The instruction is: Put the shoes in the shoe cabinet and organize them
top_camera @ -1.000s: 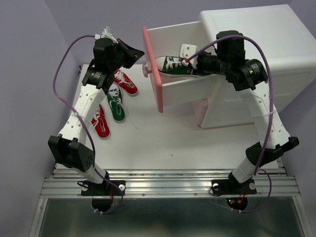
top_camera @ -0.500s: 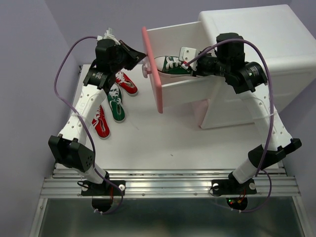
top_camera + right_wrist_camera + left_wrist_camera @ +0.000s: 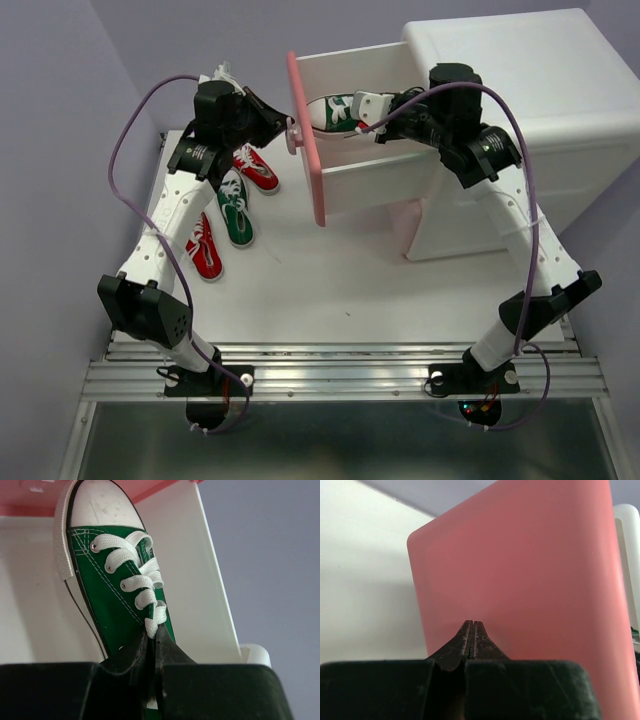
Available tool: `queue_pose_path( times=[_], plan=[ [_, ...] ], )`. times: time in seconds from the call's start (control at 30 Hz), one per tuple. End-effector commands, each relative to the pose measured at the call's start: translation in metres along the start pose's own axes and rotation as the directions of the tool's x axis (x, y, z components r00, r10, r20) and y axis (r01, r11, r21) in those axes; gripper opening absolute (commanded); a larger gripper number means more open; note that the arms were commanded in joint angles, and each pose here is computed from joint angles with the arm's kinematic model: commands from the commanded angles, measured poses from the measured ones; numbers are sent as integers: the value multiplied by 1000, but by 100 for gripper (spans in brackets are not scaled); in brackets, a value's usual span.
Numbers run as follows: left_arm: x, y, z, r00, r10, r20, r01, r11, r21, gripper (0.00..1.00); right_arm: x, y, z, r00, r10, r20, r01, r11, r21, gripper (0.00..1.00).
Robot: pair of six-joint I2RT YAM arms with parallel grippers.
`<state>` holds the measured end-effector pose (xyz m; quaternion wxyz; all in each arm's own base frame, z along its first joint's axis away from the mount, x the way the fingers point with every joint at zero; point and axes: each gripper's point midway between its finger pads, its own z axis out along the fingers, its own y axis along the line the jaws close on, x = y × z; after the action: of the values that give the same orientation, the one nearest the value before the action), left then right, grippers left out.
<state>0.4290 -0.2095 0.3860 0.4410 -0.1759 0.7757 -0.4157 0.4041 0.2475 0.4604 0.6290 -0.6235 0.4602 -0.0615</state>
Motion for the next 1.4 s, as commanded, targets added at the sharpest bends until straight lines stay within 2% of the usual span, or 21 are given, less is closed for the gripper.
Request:
queue_pose_path(
  times=[0.0, 0.17, 0.3, 0.47, 0.53, 0.6, 0.63, 0.7, 0.73, 0.93, 1.03, 1.07, 1.1, 1.13, 1.17, 1.2, 1.23, 1.27, 1.3, 1.33, 1.37],
  plan=[
    [3, -36, -13, 998, 53, -28, -50, 993, 111, 3, -50, -72, -4, 970, -203, 131, 168, 956, 241, 4],
    [0, -42, -14, 996, 80, -29, -76, 989, 126, 3, -49, -53, 15, 961, -206, 183, 176, 970, 170, 8],
    [0, -39, -13, 994, 104, -37, -99, 988, 117, 3, -35, -53, 25, 968, -212, 134, 186, 965, 183, 17],
    [5, -36, -13, 993, 103, -50, -96, 989, 114, 3, -24, -53, 38, 972, -210, 104, 187, 963, 195, 17],
    [5, -36, -13, 993, 106, -50, -99, 988, 116, 3, -17, -51, 44, 975, -201, 89, 181, 965, 191, 23],
    [4, -37, -14, 992, 114, -45, -108, 987, 118, 3, -12, -44, 48, 978, -189, 83, 172, 969, 179, 47],
    [4, -38, -14, 992, 118, -45, -112, 986, 120, 3, -11, -43, 49, 980, -181, 83, 164, 970, 180, 69],
    [5, -37, -15, 992, 120, -49, -113, 987, 116, 3, -11, -42, 48, 983, -160, 90, 143, 974, 177, 70],
    [5, -36, -15, 992, 117, -50, -111, 987, 113, 3, -14, -43, 46, 985, -141, 100, 122, 976, 179, 99],
    [4, -35, -15, 993, 113, -43, -107, 988, 110, 3, -30, -49, 34, 983, -104, 155, 73, 979, 190, 100],
    [1, -35, -15, 994, 107, -29, -104, 990, 98, 3, -45, -63, 27, 975, -70, 210, 20, 973, 231, 100],
    [-3, -35, -17, 995, 101, -10, -100, 991, 85, 4, -52, -71, 22, 969, -12, 247, -52, 966, 252, 100],
    [-4, -34, -18, 995, 96, -5, -95, 992, 78, 6, -58, -79, 18, 961, 19, 277, -100, 955, 279, 100],
    [-7, -33, -19, 996, 93, 5, -94, 993, 71, 10, -77, -101, 1, 927, 63, 371, -200, 917, 345, 100],
    [-13, -32, -22, 996, 86, 25, -88, 995, 51, 28, -75, -106, -2, 913, 105, 394, -265, 887, 378, 100],
    [-17, -31, -25, 996, 82, 41, -84, 996, 41, 38, -94, -134, -25, 863, 75, 500, -340, 818, 464, 100],
    [-19, -28, -27, 995, 80, 52, -82, 996, 28, 50, -100, -143, -37, 817, 119, 565, -435, 770, 466, 100],
    [-24, -24, -29, 995, 75, 73, -75, 997, 2, 58, -107, -146, -42, 728, 224, 648, -568, 726, 388, 100],
    [-28, -22, -34, 994, 68, 89, -67, 998, -7, 69, -124, -155, -56, 681, 244, 690, -604, 720, 342, 100],
    [-34, -18, -38, 992, 64, 106, -63, 998, -19, 74, -137, -153, -58, 627, 300, 718, -638, 727, 253, 100],
    [-36, -11, -40, 992, 59, 114, -55, 998, -40, 84, -146, -140, -41, 603, 346, 719, -616, 775, 143, 100]
  ],
)
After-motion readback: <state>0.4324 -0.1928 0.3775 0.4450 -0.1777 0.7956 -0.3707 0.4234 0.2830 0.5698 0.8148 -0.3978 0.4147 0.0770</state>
